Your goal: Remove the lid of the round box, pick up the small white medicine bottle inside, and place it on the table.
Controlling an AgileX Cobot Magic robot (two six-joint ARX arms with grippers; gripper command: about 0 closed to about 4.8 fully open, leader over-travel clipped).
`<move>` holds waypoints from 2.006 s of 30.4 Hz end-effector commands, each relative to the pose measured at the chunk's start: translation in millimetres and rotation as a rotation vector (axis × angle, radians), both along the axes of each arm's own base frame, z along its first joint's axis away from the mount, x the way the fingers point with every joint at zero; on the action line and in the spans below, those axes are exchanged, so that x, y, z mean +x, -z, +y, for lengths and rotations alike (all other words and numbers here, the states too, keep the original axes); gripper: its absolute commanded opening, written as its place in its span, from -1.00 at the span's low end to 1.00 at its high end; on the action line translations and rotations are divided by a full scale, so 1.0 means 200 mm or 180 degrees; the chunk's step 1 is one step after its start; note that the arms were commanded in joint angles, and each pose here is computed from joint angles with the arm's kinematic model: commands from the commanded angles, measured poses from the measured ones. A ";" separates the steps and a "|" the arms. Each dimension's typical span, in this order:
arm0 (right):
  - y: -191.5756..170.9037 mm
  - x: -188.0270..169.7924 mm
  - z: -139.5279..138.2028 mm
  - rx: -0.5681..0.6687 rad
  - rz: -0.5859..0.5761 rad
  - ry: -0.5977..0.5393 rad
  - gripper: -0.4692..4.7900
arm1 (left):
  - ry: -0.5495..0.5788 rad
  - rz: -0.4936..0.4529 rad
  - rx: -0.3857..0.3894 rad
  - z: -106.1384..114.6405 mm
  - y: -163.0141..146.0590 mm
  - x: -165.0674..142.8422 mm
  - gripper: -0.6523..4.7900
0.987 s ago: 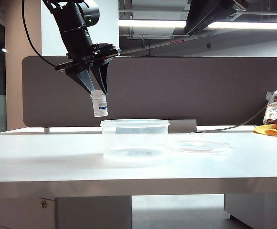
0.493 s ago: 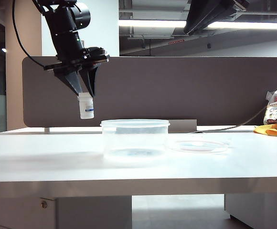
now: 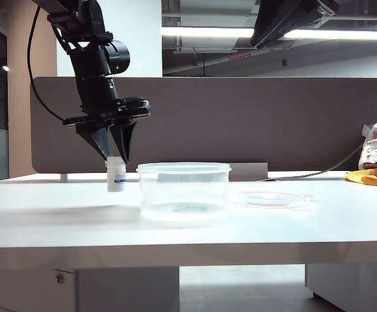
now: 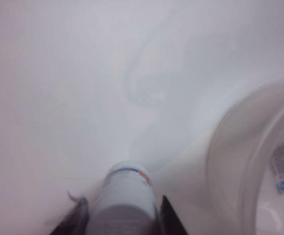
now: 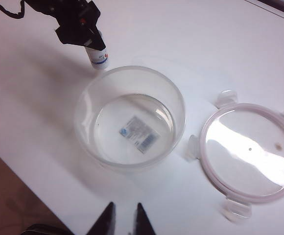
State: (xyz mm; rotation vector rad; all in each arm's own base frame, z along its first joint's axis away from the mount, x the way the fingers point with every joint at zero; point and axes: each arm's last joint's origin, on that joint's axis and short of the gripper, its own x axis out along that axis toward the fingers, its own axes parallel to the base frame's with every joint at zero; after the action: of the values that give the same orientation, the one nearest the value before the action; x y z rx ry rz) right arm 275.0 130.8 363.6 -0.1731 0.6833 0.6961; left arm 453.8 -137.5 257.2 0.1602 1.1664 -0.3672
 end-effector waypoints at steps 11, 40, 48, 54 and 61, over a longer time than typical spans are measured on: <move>-0.01 0.00 0.00 0.0012 -0.0060 -0.0009 -0.62 | -0.0007 0.0028 0.0017 0.00 0.05 0.02 -0.30; -0.01 0.00 0.00 0.0011 -0.0052 -0.0009 -0.61 | -0.0006 0.0106 0.0032 -0.01 0.11 0.04 -0.02; -0.01 0.00 0.00 0.0012 -0.0049 -0.0011 -0.56 | -0.0007 0.0086 0.0028 -0.01 0.11 0.04 0.53; -0.01 0.00 0.00 0.0013 -0.0048 -0.0010 -0.56 | -0.0033 0.0063 0.0018 -0.01 0.10 0.05 0.74; -0.01 0.00 0.00 0.0019 -0.0054 -0.0019 -0.61 | -0.0030 -0.0084 -0.0023 0.00 -0.01 0.01 0.74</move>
State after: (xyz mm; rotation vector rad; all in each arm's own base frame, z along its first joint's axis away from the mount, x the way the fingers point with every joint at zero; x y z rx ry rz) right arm 275.3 130.9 363.2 -0.1731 0.6844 0.6961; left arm 459.6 -138.9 242.9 0.1580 1.1858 -0.3633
